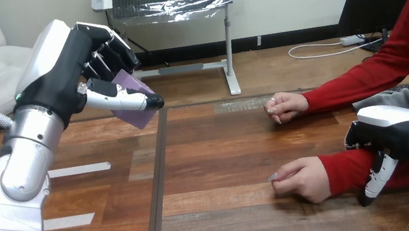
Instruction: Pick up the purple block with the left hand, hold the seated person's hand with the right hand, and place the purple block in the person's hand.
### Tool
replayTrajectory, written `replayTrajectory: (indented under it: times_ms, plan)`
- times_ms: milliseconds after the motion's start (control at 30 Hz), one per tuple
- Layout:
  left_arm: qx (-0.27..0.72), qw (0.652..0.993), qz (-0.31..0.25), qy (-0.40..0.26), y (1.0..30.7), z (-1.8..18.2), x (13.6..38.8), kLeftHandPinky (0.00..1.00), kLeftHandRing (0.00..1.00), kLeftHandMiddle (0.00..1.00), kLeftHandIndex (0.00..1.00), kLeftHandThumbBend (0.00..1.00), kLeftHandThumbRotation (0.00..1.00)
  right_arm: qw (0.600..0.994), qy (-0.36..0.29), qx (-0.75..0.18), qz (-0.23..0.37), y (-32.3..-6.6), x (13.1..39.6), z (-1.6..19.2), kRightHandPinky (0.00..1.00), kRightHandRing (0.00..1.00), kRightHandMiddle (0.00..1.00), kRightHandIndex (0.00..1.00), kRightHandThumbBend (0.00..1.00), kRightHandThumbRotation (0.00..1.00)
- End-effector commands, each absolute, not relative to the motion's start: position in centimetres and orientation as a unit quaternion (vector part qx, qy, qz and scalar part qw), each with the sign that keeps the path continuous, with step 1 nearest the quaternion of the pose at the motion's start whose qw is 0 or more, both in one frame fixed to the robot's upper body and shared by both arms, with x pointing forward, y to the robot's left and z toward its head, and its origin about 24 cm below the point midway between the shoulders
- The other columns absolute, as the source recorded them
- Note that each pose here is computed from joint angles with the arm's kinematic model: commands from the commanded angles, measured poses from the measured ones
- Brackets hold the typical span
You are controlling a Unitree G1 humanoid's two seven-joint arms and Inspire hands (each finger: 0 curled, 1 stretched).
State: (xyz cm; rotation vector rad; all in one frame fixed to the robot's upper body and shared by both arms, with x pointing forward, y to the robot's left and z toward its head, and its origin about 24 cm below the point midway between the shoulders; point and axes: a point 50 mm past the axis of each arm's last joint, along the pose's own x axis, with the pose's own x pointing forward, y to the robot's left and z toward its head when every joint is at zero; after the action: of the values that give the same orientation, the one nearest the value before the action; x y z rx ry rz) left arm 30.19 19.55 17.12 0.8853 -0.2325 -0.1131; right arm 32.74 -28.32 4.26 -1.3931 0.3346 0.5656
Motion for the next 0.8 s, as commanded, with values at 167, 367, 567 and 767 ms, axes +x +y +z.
replayTrajectory:
  times_ms: [167,367,567,767]
  plan:
    - [0.424,0.892,-0.045,-0.149,19.5,19.0,30.5,0.3,0.33,0.38,0.4,0.85,0.0,0.75,0.109,-0.603,0.25,-27.4,33.2,4.9,0.2,0.27,0.34,0.38,0.97,0.03]
    - [0.42,0.894,-0.047,-0.146,19.4,18.8,30.6,0.31,0.34,0.39,0.4,0.84,0.0,0.758,0.089,-0.598,0.244,-27.4,33.3,5.7,0.19,0.25,0.32,0.37,0.95,0.03]
    - [0.409,0.899,-0.05,-0.146,19.2,18.5,30.8,0.31,0.34,0.39,0.4,0.83,0.0,0.769,0.065,-0.592,0.232,-27.4,33.5,6.4,0.18,0.23,0.3,0.35,0.95,0.04]
    - [0.401,0.903,-0.049,-0.144,19.0,18.0,31.1,0.31,0.34,0.39,0.4,0.83,0.0,0.775,0.04,-0.589,0.225,-27.4,33.6,7.2,0.17,0.22,0.29,0.33,0.94,0.05]
